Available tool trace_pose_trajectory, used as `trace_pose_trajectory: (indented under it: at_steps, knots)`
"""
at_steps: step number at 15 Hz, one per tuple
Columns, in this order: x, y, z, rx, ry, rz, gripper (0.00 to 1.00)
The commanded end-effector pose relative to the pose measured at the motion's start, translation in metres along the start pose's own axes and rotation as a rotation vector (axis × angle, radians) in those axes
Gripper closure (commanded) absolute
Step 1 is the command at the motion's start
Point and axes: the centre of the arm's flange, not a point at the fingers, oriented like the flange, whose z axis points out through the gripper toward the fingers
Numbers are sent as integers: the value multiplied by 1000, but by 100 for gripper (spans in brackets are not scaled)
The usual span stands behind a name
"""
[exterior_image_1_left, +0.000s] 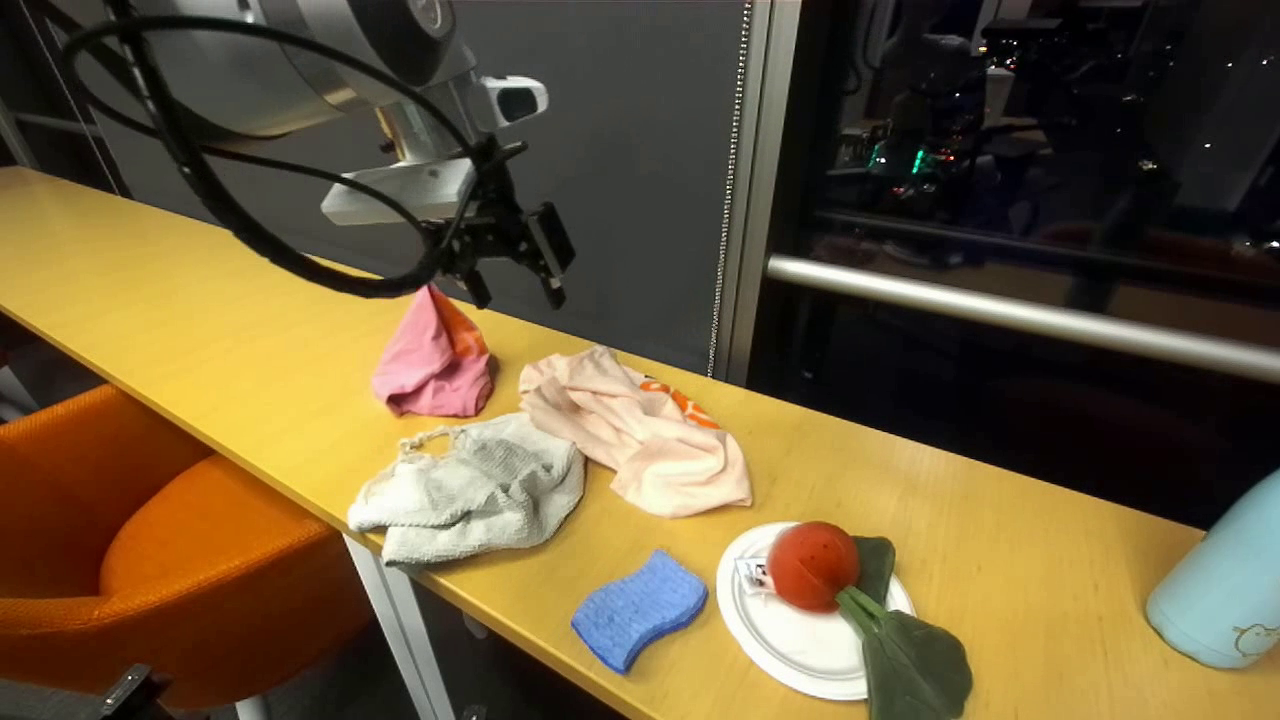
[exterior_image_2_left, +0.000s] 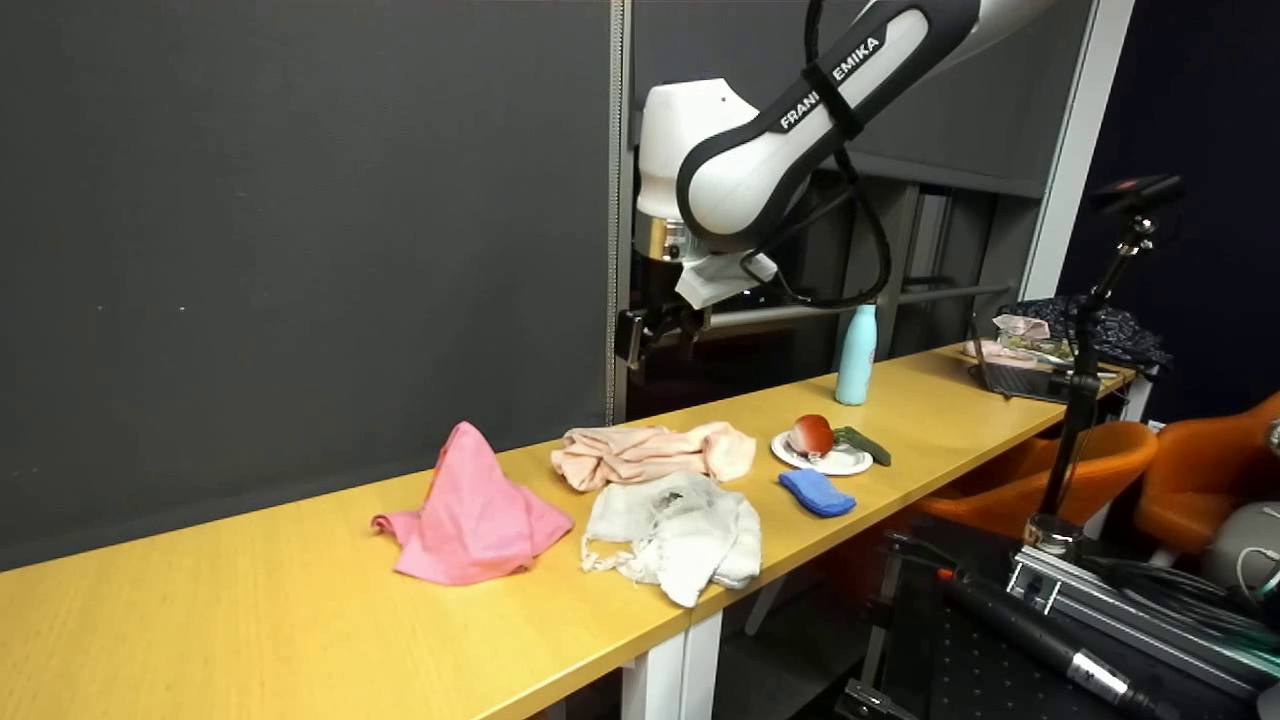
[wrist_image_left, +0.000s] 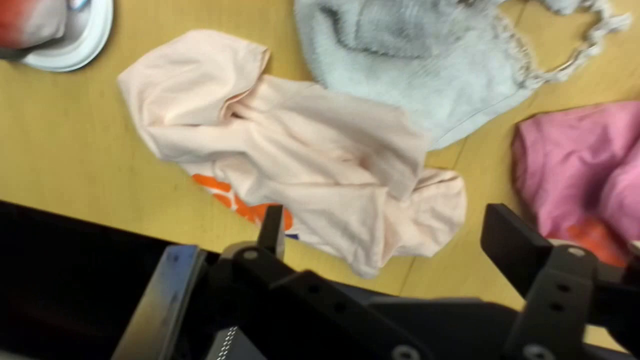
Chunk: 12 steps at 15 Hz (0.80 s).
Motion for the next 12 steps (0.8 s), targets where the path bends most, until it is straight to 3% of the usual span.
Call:
trace_pose_trajectory:
  at_steps: [1,6,9,12]
  knots:
    - [-38,-16,-7,46,-97,10,0]
    - [-102,17,-7,-23,-204,27,0]
    - [-126,4,29,-11,-209,36,0]
    - [-128,-9,69,7,-169,84,0]
